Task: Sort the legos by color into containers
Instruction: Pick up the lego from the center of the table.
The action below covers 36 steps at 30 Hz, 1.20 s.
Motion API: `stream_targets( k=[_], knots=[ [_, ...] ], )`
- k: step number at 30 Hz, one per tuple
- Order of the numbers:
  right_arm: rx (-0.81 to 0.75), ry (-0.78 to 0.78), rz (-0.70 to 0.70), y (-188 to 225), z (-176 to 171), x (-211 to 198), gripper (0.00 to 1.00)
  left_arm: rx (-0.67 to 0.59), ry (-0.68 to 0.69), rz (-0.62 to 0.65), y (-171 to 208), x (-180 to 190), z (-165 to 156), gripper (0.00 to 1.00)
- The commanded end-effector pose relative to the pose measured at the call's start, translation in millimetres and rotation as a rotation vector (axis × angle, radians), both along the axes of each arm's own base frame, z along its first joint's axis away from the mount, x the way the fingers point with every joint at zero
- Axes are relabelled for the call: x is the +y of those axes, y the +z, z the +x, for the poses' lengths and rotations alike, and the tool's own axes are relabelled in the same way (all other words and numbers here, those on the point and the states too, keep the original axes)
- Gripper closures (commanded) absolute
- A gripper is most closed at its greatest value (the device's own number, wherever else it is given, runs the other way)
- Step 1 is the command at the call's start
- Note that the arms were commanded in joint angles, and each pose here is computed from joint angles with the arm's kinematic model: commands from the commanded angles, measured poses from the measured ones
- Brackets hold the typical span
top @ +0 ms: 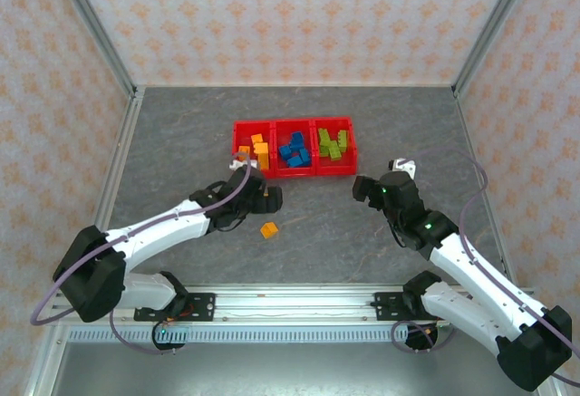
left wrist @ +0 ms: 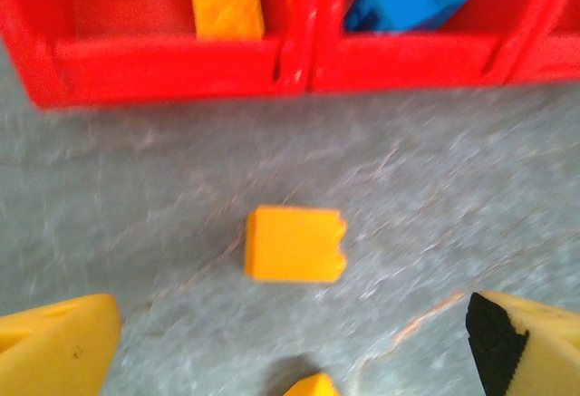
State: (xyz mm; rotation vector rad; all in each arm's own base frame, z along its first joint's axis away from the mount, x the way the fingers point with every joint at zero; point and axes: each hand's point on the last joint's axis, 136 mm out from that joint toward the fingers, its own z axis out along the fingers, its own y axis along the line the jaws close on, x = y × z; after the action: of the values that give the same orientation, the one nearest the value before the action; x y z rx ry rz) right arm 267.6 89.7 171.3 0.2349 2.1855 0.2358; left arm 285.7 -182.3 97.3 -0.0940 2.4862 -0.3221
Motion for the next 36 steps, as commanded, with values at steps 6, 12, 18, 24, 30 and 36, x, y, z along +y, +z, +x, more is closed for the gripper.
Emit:
stream_targets(
  k=[6,12,18,24,30,36],
  knots=[
    [0.005,0.002,-0.007,-1,-2,-1,0.00,0.043,0.016,0.021,-26,-10,11,0.01],
    [0.001,-0.002,-0.004,0,-3,-2,0.00,0.085,0.001,0.099,-42,-21,30,0.01],
    [0.002,-0.002,-0.006,0,-3,-2,0.00,0.137,-0.007,0.142,-63,-32,43,0.09],
    [0.006,0.000,-0.010,-1,-2,-1,0.00,0.175,-0.005,0.173,-80,-34,47,0.23],
    [0.012,0.001,-0.013,-3,-2,-1,0.00,0.185,0.007,0.193,-84,-29,45,0.33],
    [0.019,-0.002,-0.021,-5,-1,-1,0.00,0.163,0.025,0.180,-70,-24,43,0.53]
  ],
)
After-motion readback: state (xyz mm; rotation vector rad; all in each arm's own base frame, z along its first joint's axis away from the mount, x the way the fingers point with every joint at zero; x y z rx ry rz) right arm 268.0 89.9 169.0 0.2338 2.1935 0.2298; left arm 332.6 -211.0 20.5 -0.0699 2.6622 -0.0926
